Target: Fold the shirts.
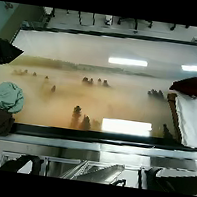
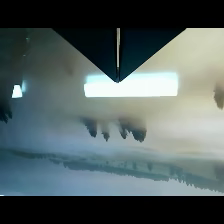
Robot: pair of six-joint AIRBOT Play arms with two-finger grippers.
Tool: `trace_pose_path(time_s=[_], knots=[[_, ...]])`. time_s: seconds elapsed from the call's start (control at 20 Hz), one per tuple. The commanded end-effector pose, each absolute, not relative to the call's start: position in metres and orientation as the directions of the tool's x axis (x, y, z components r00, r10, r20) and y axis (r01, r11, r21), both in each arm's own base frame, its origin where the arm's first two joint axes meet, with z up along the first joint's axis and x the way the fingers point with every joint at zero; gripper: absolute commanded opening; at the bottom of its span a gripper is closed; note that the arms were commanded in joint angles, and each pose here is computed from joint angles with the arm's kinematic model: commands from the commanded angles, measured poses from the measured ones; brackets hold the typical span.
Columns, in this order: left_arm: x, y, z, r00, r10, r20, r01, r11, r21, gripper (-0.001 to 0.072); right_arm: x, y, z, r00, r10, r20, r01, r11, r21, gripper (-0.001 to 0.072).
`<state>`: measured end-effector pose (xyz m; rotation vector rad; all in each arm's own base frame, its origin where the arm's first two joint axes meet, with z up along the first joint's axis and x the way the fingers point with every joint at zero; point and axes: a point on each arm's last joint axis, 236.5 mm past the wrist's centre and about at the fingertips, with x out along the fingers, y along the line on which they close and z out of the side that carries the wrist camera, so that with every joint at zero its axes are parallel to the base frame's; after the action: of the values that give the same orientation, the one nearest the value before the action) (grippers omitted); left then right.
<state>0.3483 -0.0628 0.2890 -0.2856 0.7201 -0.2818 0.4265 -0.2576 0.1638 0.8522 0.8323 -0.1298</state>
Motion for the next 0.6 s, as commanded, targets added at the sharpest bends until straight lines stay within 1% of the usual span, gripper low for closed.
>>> trace_pose_path(time_s=[0.0, 0.05, 0.15, 0.25, 0.35, 0.45, 0.55], knots=[[0.347, -0.063, 0.288, 0.713, -0.35, -0.608, 0.155, 0.924, -0.349, 0.002, 0.347, -0.274, 0.13, 0.422, 0.098, -0.901, 0.708, 0.586, 0.395, 0.0015], [0.347, -0.063, 0.288, 0.714, -0.349, -0.607, 0.155, 0.924, -0.349, 0.002, 0.33, -0.275, 0.129, 0.375, 0.066, -0.925, 0.749, 0.567, 0.344, 0.0016], [0.347, -0.063, 0.288, 0.713, -0.35, -0.607, 0.156, 0.924, -0.349, 0.002, 0.302, -0.268, 0.122, 0.292, 0.051, -0.955, 0.805, 0.526, 0.274, 0.0016], [0.347, -0.063, 0.286, 0.711, -0.35, -0.61, 0.154, 0.924, -0.351, 0.002, 0.275, -0.246, 0.108, 0.221, 0.09, -0.971, 0.826, 0.513, 0.235, 0.0016], [0.347, -0.063, 0.277, 0.702, -0.35, -0.62, 0.145, 0.923, -0.356, 0.002, 0.251, -0.232, 0.085, 0.161, 0.098, -0.982, 0.858, 0.478, 0.189, 0.0016], [0.346, -0.063, 0.26, 0.676, -0.352, -0.647, 0.13, 0.922, -0.366, 0.002, 0.236, -0.225, 0.051, 0.121, 0.101, -0.987, 0.875, 0.459, 0.155, 0.0018], [0.345, -0.063, 0.242, 0.645, -0.357, -0.676, 0.114, 0.919, -0.376, 0.002, 0.226, -0.213, 0.017, 0.082, 0.15, -0.985, 0.885, 0.444, 0.141, 0.0028]])
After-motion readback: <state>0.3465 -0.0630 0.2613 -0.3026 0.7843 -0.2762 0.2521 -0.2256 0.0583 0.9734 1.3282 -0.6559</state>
